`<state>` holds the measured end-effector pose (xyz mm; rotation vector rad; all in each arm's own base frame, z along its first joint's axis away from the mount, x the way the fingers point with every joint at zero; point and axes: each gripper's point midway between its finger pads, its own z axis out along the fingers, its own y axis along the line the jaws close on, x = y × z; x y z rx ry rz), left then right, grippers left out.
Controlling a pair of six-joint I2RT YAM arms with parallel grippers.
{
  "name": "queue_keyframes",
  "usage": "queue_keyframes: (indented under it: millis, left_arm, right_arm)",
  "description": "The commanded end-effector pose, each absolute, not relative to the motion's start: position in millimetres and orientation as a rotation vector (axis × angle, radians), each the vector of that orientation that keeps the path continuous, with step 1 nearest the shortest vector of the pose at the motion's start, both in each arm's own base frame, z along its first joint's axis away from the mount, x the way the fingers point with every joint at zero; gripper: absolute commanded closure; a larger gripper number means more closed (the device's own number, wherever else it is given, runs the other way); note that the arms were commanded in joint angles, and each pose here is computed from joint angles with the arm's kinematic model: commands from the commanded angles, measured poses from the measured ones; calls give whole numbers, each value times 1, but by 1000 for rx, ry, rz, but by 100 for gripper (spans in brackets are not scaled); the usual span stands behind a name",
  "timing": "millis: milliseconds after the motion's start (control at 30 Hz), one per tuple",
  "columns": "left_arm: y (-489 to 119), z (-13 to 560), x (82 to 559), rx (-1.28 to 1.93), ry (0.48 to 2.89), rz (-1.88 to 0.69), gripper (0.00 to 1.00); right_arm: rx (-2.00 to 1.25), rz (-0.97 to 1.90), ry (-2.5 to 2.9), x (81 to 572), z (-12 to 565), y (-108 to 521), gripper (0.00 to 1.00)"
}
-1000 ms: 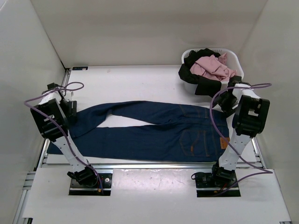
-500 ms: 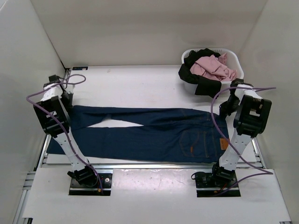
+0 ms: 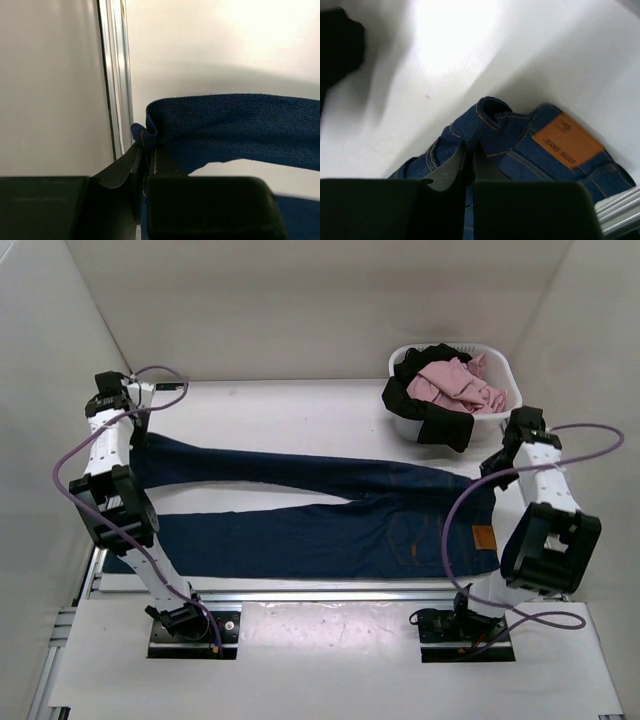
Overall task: Fold and stack the trousers
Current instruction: Fold the trousers
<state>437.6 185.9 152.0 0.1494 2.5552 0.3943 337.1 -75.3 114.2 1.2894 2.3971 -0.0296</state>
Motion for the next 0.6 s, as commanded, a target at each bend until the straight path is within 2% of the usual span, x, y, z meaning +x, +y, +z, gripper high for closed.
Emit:
queue_keyframes:
  millis: [0,67,100,167,200,300,500,567]
  left_arm:
    - [203,154,397,107,2596,528,86]
    - [198,133,366,77,2656,520,86]
    - [199,128,357,45,2661,506,86]
    - [191,108,330,26,2712,468,86]
    - [187,102,322,28,2731,459,86]
    - [174,86,300,39,2768,412,86]
    - [171,82,296,55,2771,400,86]
    - [171,85,297,67,2763,407,86]
  right_arm:
    - [1426,-143,2450,275,82,-74,98]
    - [1504,-150,2445,238,77,-62,90]
    - [1585,-177,2470,209,59,-54,77]
    - [1632,-181,2456,180,58,-45,68]
    - [1658,-142,2464,171,56,-37,53]
    - [1710,-143,2472,140,57,-26,30]
    - [1632,-161,2386,140,98,-36,29]
    - [1615,-124,2322,152,118,-39,25]
